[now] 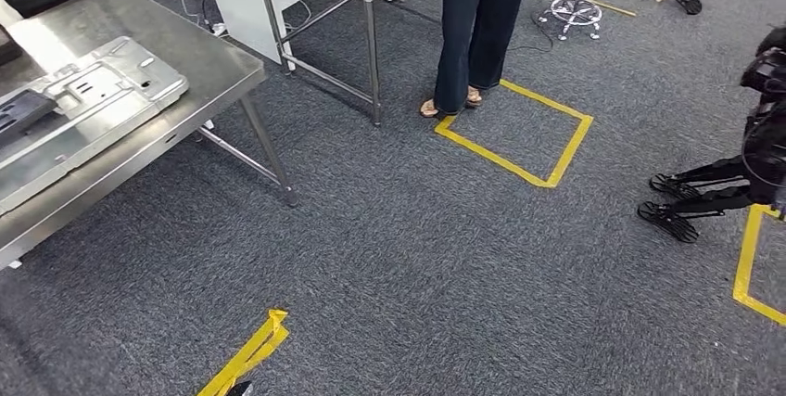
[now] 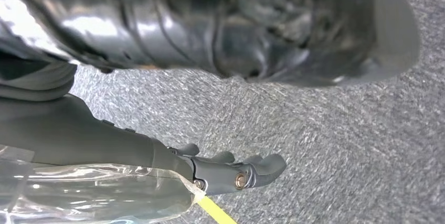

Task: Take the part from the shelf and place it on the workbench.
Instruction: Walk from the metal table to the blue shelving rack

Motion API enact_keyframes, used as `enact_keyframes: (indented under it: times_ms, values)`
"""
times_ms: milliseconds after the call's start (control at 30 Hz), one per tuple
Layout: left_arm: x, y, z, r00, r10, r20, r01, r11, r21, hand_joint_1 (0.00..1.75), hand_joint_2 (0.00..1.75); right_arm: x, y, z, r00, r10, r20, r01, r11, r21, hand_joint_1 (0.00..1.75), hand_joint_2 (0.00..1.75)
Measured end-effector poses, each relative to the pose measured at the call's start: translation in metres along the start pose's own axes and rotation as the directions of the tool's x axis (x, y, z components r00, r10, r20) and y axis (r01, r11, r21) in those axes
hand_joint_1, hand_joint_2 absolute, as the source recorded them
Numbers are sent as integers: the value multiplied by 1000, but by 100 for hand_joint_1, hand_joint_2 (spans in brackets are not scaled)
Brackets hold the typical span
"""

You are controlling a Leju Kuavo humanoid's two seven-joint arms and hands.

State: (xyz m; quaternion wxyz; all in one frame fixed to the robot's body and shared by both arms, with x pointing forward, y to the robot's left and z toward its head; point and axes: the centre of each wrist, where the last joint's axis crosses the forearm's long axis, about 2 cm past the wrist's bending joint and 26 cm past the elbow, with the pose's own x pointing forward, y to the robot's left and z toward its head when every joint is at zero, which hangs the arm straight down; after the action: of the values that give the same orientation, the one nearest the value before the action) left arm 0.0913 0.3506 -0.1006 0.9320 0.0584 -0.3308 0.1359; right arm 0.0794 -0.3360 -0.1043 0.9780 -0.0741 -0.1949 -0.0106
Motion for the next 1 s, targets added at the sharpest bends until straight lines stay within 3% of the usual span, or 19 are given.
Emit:
enact_keyframes:
  times_ms: [1000]
  values:
    - [-2,-1,1,1000,9,1,-9,1000,1,0,0,1,-1,0,1000,0,13,0,1000,10,0,0]
